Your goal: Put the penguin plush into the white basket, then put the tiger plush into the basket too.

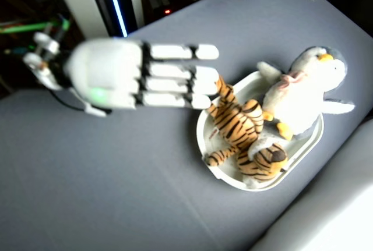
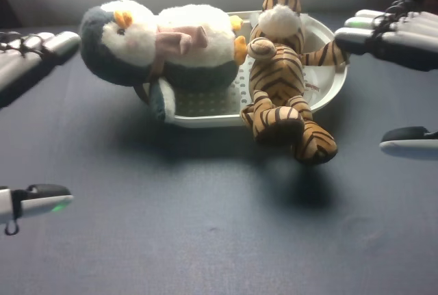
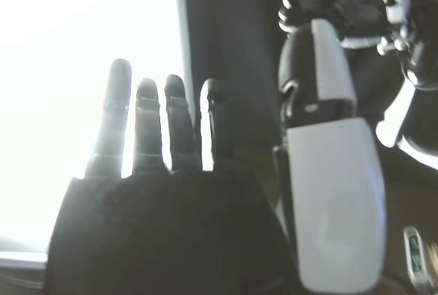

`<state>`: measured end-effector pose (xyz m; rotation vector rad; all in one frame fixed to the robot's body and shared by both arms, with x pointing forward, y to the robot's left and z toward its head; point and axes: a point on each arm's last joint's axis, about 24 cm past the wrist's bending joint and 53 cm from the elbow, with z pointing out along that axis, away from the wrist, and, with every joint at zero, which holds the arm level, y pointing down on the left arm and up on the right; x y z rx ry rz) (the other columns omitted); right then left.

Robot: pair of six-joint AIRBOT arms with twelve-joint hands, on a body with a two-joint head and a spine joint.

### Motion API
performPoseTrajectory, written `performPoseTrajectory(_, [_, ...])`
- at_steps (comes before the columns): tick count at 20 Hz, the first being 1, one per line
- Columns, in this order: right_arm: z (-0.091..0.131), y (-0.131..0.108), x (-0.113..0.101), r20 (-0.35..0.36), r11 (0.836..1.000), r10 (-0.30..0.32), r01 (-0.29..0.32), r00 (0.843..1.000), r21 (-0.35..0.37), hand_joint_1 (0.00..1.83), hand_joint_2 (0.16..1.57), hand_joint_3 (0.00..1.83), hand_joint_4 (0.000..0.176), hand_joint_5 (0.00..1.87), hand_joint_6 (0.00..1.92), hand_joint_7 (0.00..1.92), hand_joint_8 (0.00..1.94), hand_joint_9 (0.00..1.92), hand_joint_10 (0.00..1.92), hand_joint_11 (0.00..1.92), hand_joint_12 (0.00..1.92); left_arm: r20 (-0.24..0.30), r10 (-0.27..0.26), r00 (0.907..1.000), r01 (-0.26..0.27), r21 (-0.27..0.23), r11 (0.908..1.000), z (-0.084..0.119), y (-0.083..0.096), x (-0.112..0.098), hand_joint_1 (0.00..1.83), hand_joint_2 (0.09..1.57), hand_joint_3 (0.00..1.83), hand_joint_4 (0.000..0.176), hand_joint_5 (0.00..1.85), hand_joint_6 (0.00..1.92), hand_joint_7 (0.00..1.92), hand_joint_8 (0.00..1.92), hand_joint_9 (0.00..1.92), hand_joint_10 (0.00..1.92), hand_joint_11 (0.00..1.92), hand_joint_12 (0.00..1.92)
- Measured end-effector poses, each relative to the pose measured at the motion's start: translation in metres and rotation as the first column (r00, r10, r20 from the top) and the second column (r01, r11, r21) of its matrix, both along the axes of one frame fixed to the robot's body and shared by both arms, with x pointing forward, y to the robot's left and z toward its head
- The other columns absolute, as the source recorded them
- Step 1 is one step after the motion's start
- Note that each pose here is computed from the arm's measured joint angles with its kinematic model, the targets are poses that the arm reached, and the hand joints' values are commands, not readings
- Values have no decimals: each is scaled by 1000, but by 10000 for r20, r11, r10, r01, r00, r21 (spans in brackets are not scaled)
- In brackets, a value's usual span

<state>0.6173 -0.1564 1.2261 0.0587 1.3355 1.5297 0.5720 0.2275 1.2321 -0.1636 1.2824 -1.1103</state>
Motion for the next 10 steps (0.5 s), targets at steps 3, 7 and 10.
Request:
performPoseTrajectory(3, [-5,-25,-16,-242,9978,-340,353,9991,567,907,1168,4,16,371,2,384,6,363,17,0,872,198,78,9998,-73,-230,9997,5,2,-6,858,888,2,150,77,1,176,1,186,10,0,631])
performPoseTrajectory(7, [-15,-75,-21,-682,9747,-1743,1820,9823,1301,775,1316,3,0,592,15,878,23,846,70,121,1288,369,67,9993,-48,-519,9986,9,1,-3,720,925,16,0,181,2,376,22,384,37,0,1056])
performPoseTrajectory(10, [-4,-73,-27,-274,9760,-1539,1563,9877,1518,478,1366,7,17,587,25,663,0,651,4,3,1394,527,-10,9986,47,-707,9975,15,1,-3,351,1227,43,121,464,130,429,7,387,24,3,1184])
